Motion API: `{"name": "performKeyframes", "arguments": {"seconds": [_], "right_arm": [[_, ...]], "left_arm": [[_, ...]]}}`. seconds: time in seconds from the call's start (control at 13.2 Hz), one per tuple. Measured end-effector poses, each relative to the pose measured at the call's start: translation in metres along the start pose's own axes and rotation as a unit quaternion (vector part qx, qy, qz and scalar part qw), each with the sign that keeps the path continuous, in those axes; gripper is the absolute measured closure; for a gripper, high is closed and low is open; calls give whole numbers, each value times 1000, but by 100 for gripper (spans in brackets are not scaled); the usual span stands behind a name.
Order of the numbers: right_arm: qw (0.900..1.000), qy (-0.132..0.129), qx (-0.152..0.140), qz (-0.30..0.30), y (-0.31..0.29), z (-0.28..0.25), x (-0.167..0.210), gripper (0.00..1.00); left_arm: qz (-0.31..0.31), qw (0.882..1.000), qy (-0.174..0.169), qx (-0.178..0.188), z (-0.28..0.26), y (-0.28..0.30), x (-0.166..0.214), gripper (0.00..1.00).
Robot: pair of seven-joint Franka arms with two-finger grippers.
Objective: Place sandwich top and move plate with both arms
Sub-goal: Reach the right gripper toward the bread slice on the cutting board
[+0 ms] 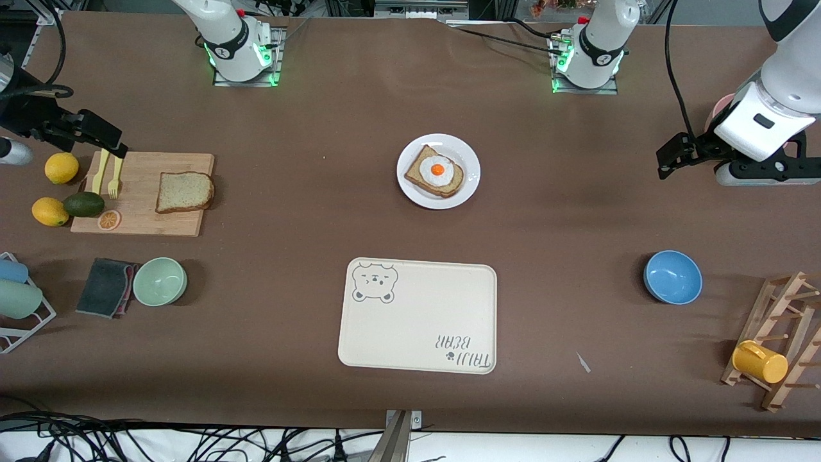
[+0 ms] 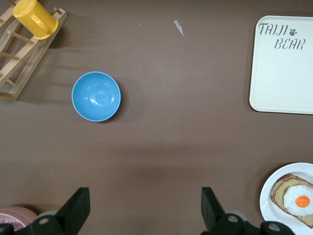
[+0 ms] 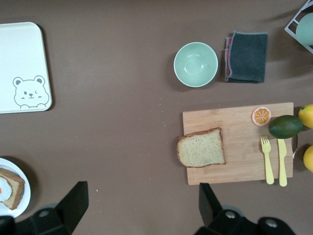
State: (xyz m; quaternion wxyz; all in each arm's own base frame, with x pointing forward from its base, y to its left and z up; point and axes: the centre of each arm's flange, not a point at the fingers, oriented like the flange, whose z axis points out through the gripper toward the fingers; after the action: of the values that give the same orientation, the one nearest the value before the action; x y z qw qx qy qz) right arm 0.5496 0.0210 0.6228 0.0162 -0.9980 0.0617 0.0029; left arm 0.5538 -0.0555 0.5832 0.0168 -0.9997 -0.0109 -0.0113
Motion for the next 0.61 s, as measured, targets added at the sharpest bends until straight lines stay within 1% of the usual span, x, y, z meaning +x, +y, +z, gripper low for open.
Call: {"name": "performKeyframes", "arguments": {"seconds": [0.15, 0.38, 0.61], "right_arm": [[1000, -2, -4, -2, 0, 2, -1, 0], [1000, -4, -24, -9, -3, 7, -2, 0], [1000, -7, -25, -13, -9, 11, -2, 0]], "left_arm": [[0, 1000, 0, 0, 0, 0, 0, 0], [0, 1000, 0, 0, 0, 0, 0, 0], [0, 1000, 0, 0, 0, 0, 0, 0]]}}
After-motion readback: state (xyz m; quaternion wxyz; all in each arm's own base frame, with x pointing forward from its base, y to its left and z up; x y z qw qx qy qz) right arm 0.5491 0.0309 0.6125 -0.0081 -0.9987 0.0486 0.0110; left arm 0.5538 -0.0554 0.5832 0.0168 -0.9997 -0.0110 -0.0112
